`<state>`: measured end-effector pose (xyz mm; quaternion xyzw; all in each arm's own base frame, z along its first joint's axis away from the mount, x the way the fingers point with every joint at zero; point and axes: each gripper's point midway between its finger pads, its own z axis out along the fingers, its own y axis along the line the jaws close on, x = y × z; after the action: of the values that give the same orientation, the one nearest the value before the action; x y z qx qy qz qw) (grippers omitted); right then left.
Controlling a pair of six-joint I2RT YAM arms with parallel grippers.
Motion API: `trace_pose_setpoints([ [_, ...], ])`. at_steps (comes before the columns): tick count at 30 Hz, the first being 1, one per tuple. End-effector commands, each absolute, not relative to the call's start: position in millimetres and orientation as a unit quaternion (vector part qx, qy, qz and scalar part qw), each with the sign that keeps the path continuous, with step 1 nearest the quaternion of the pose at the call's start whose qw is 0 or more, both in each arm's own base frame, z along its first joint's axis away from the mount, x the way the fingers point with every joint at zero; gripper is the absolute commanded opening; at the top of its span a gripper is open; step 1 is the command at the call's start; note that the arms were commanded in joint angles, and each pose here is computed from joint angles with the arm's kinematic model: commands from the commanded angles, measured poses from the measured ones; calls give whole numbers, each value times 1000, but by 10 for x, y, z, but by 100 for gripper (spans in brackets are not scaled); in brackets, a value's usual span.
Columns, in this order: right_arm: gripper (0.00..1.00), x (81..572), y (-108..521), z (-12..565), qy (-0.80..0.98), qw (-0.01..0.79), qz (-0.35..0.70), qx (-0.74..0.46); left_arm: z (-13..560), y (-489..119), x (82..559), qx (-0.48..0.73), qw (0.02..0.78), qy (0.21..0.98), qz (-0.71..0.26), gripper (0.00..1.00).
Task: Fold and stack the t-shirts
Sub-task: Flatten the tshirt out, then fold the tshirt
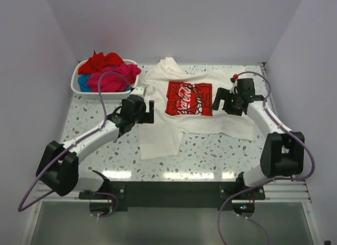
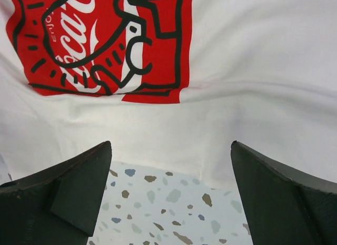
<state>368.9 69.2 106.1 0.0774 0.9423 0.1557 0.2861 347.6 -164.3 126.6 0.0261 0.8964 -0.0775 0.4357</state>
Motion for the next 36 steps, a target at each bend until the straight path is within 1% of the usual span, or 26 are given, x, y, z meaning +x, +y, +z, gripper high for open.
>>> trace_pose_setpoints([
  [1, 99, 3479, 578, 1066, 940, 295, 143, 97, 719, -1207, 2883, -29, 372, 928, 15, 99],
  [3, 99, 3410, 530, 1077, 937, 300, 142, 108, 710, -1169, 2727, -50, 374, 926, 10, 97],
  [4, 99, 3380, 519, 1146, 933, 311, 143, 109, 612, -1102, 2598, -51, 361, 931, 20, 96],
  [7, 99, 3285, 477, 1120, 931, 314, 142, 121, 589, -1069, 2441, -64, 362, 930, 26, 93],
  [16, 99, 3157, 464, 945, 935, 299, 140, 128, 487, -1384, 2196, -48, 338, 940, -12, 84],
  [20, 99, 3112, 319, 888, 933, 300, 135, 150, 409, -1508, 2049, -35, 322, 946, -23, 81],
  [29, 99, 3071, 221, 883, 929, 304, 137, 164, 268, -1543, 1888, -33, 300, 953, -20, 68],
  [32, 99, 3060, 213, 876, 929, 303, 137, 165, 226, -1573, 1859, -27, 294, 955, -29, 64],
  [36, 99, 3052, 200, 871, 928, 303, 137, 167, 146, -1624, 1824, -21, 282, 958, -38, 63],
])
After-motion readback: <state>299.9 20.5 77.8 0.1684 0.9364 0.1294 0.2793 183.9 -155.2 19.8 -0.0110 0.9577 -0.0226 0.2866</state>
